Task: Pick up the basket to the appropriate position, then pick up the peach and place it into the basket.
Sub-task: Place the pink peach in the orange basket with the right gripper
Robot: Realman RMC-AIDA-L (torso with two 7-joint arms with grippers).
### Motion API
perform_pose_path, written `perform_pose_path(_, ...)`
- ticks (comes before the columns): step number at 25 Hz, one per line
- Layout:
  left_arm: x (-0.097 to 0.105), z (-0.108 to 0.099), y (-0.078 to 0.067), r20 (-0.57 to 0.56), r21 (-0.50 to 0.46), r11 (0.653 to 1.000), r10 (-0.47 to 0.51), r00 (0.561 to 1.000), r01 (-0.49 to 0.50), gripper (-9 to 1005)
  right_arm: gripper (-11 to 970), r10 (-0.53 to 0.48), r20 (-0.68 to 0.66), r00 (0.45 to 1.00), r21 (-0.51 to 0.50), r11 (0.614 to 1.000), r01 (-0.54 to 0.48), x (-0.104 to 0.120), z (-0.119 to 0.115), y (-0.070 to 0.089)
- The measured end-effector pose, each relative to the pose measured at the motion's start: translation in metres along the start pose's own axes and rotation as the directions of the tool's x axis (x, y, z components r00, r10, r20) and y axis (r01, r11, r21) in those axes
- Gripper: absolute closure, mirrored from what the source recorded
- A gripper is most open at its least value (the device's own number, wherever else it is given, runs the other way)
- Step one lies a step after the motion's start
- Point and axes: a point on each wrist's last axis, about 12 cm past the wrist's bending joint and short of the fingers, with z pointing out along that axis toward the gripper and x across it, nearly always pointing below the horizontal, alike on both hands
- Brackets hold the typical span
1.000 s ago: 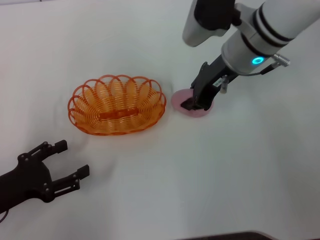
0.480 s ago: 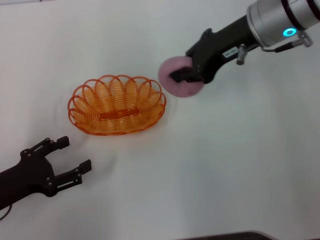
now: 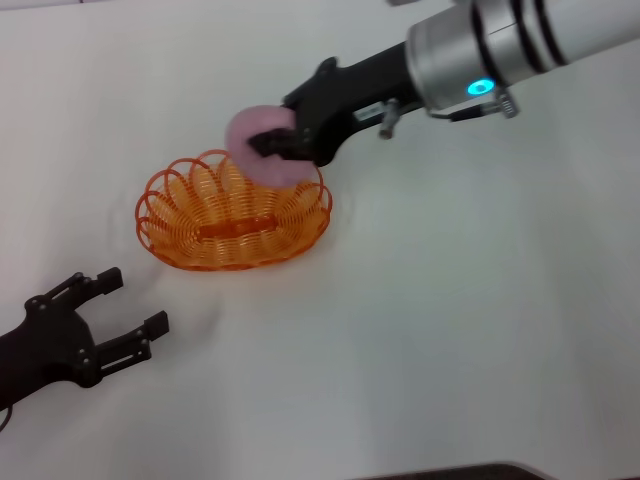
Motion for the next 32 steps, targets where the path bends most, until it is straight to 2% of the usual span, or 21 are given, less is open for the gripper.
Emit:
perform_pose_path(8, 0.003, -0.008, 0.000, 0.031, -0.042, 0.999, -0.025, 0.999, 0.026, 113, 801, 0.035, -0.020, 0.999, -0.027, 0.999, -0.036, 0.007, 0.024, 0.001)
perform_pose_path(16, 0.000, -0.011, -0.001, 0.059, -0.041, 0.999, -0.028, 0.998, 0.030, 113, 801, 0.114, -0.049, 0.992, -0.005, 0.993, -0.115, 0.028, 0.028, -0.001)
perform_pose_path(30, -0.002, -0.011, -0.002, 0.089, -0.030, 0.999, -0.038, 0.995, 0.041, 113, 789, 0.114, -0.056, 0.992, 0.023, 0.993, -0.113, 0.036, 0.034, -0.002)
perform_pose_path(32, -0.003, -0.012, -0.001, 0.096, -0.037, 0.998, -0.040, 0.995, 0.043, 113, 675, 0.119, -0.046, 0.992, 0.014, 0.993, -0.118, 0.037, 0.035, -0.001)
